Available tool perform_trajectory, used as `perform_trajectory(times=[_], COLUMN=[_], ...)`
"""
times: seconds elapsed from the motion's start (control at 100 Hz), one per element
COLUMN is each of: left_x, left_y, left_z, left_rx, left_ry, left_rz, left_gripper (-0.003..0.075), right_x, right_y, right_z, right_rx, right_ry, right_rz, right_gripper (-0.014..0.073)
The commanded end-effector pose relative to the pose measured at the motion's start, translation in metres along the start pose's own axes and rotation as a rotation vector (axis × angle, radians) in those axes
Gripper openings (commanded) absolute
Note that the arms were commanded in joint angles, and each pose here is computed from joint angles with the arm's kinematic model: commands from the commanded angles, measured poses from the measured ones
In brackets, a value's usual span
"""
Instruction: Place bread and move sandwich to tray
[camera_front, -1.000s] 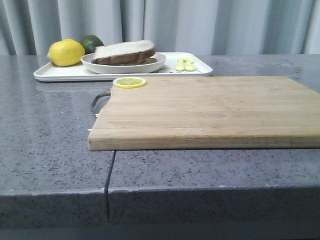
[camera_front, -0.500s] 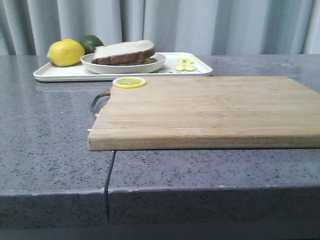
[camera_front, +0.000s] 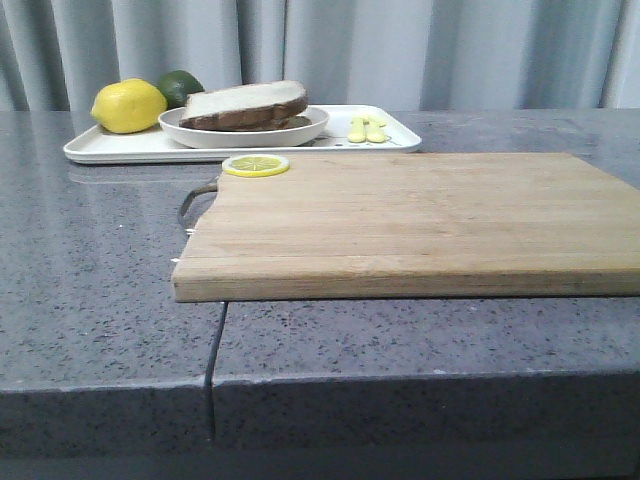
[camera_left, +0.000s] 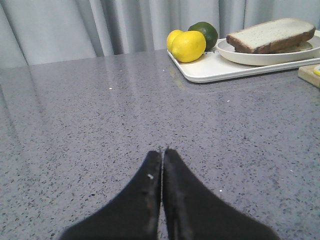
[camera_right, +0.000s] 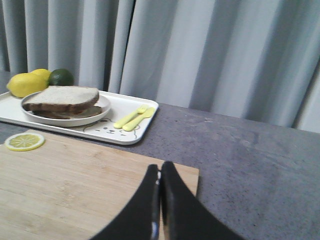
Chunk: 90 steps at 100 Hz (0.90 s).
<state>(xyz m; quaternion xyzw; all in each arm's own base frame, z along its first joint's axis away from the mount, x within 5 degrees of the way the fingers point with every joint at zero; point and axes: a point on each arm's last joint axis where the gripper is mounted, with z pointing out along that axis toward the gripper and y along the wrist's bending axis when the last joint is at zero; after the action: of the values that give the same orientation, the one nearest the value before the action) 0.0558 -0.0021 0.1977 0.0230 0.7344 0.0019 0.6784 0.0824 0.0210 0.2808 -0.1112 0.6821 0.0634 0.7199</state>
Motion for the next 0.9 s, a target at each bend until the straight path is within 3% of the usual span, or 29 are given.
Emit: perform_trajectory(times=[0.0, 0.25, 0.45, 0.58, 0.89], left_x=[-0.002, -0.002, -0.002, -0.002, -0.002], left_y=[0.001, 0.001, 0.001, 0.001, 0.001], left_z=[-0.002, -0.002, -0.002, -0.002, -0.002], left_rx=[-0.012, -0.012, -0.012, -0.012, -0.012], left_ry=[-0.087, -0.087, -0.087, -0.087, -0.087], left_rz=[-0.012, -0.012, -0.012, -0.012, -0.012], left_gripper=[-0.0019, -0.0019, -0.0019, -0.0019, -0.0019], right_x=[-0.004, 0.04, 0.068, 0.073, 0.074], right_y=[-0.005, -0.008, -0.005, -0.004, -0.004], right_z=[-0.006, -0.024, -0.034, -0.034, -0.034], right_rx=[0.061, 0.17, 0.18, 0.178, 0.178], right_ry=[-0.125, -0.083, -0.113, -0.053, -0.047], right_rz=[0.01, 0.057, 0.075, 0.094, 0.095], right_gripper=[-0.0116, -0.0116, -0.0116, -0.0116, -0.0116])
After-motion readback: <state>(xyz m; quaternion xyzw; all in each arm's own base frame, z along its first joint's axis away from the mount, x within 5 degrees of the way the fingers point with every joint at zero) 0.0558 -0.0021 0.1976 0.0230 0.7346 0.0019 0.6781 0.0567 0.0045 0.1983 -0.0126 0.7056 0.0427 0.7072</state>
